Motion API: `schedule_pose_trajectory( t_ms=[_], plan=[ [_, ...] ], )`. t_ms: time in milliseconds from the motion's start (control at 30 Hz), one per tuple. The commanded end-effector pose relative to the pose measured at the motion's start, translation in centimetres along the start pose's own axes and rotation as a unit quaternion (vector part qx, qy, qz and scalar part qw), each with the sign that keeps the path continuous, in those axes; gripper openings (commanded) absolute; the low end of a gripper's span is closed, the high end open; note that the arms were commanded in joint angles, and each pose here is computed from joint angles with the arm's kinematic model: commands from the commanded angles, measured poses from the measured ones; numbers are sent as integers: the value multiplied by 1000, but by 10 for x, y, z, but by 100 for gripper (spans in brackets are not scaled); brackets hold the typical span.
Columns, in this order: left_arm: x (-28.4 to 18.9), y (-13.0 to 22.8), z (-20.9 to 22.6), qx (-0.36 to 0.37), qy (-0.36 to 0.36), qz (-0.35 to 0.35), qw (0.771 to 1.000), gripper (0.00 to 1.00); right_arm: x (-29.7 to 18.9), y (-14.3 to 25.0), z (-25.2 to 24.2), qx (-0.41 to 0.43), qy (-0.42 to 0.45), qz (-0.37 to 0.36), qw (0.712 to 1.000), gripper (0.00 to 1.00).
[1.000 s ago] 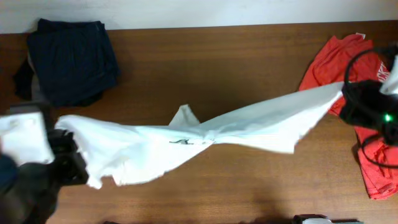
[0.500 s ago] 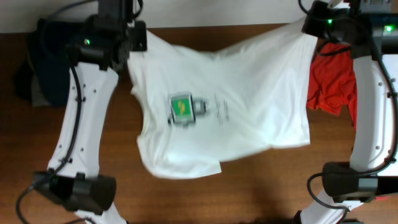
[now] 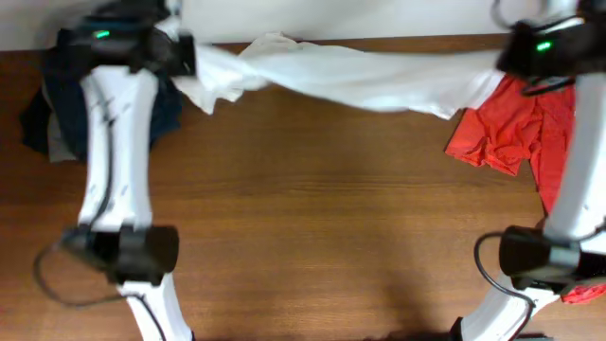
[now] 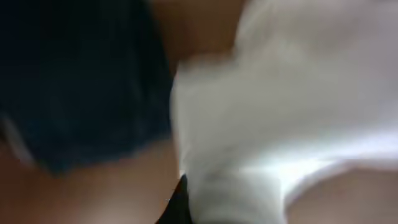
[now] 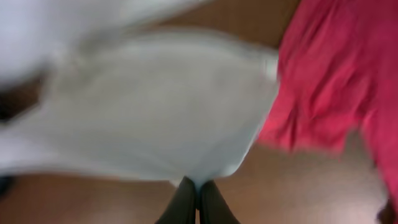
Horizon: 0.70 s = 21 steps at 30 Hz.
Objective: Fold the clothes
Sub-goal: 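Lift the shirt with both grippers and swing it forward, then lay the shirt flat on the table and release both grippers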
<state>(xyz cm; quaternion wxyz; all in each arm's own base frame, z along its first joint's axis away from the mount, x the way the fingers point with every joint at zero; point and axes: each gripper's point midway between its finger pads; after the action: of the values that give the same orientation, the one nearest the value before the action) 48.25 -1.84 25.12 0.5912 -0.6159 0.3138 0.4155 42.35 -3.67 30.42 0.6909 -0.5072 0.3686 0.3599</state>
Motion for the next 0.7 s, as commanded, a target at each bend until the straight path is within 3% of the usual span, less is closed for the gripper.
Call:
schedule_pose_trajectory(
  t_ms=[0,100,167,267,433,533,633,667],
  plan=[
    [6,35,9,-25,-17,71,997,1,-4,30,7,-23,-1,48,999,4],
    [-34,65,20,-39,-27,106,993,1,-31,42,12,-36,-2,40,999,4],
    [-63,70,24,-42,-17,90,995,1,-57,49,16,-42,-4,12,999,4],
    [-88,85,18,-45,18,85,995,1,-60,95,5,-35,19,55,998,4],
    [-92,181,32,-41,7,179,983,1,-33,160,-9,-23,29,123,992,4],
    [-111,229,42,-67,5,177,982,1,-21,191,-15,-16,31,163,986,4],
    [-131,262,38,-72,45,167,982,41,-19,205,-16,-11,33,190,981,5],
    [-135,268,35,-75,60,163,982,68,-21,208,-17,-10,34,195,980,15]
  ],
)
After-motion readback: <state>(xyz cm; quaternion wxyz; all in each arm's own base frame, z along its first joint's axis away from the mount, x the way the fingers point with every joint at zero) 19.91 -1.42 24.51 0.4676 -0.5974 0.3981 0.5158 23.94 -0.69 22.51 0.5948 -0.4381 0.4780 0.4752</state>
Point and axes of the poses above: each gripper's point midway between its finger pads, its own x axis out along the fingers, its own z axis along the line the jaws close on, y = z × x, and after that the axes turned 7 degrees about -x, right-handed
